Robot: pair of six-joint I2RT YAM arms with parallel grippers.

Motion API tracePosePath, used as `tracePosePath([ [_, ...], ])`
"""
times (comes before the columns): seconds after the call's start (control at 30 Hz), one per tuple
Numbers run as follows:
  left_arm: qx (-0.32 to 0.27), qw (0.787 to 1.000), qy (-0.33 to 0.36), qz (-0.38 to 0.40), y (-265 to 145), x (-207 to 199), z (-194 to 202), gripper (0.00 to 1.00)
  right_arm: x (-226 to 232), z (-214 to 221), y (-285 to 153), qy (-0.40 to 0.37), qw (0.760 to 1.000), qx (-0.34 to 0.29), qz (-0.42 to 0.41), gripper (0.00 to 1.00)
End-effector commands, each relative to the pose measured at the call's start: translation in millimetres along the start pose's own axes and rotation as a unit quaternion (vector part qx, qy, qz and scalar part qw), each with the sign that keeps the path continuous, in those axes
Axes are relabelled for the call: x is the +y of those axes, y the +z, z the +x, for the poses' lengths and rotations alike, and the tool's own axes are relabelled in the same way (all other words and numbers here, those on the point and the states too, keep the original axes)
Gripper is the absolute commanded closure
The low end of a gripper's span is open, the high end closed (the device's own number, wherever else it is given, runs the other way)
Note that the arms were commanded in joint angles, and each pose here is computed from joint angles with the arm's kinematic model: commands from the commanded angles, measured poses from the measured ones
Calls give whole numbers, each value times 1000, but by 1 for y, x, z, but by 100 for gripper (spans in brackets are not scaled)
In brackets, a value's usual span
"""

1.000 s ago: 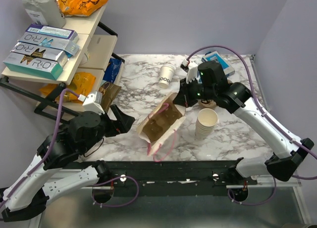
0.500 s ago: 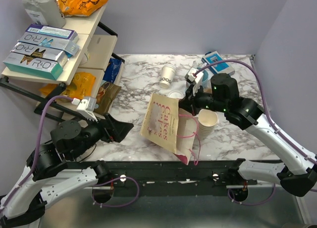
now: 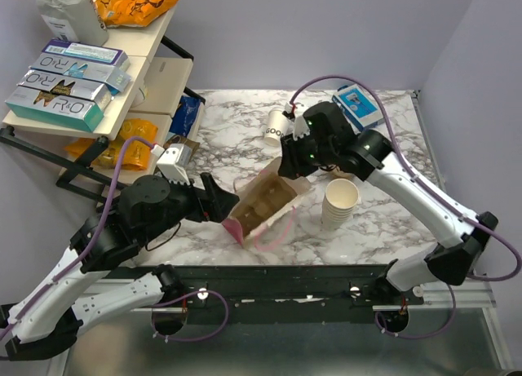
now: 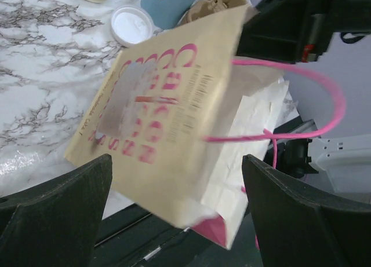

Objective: Pack the takeout coffee

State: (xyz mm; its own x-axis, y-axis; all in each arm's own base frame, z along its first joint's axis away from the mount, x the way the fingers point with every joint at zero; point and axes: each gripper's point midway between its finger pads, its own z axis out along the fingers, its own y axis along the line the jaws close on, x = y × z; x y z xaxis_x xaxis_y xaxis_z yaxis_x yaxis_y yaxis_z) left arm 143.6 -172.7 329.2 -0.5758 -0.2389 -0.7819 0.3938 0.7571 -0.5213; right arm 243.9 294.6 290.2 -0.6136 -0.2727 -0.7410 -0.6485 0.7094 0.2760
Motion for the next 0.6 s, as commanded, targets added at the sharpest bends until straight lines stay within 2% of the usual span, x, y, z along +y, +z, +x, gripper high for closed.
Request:
tracePosePath([
  [0.0,-13,1000,2,-3,-3,-5,-14,1,-44,41,21,80,988,100,85,36],
  [0.07,-16,1000,-2,-12,-3,-3,-15,1,-56,40,22,76,985,103,116,22],
  [0.1,-20,1000,-2,-18,-4,0,-17,1,-57,35,19,72,985,96,120,10],
  [0.13,-20,1000,-2,-22,-4,1,-17,1,-58,21,10,65,987,69,129,7],
  [0.27,-23,999,-5,-36,-3,8,-16,1,-61,-11,-11,34,989,7,145,5],
  [0.4,-23,996,-16,-79,1,21,-14,1,-69,-9,-9,33,986,10,165,5],
  [0.57,-22,978,-48,-200,5,52,-16,1,-64,-10,9,46,988,10,146,9],
])
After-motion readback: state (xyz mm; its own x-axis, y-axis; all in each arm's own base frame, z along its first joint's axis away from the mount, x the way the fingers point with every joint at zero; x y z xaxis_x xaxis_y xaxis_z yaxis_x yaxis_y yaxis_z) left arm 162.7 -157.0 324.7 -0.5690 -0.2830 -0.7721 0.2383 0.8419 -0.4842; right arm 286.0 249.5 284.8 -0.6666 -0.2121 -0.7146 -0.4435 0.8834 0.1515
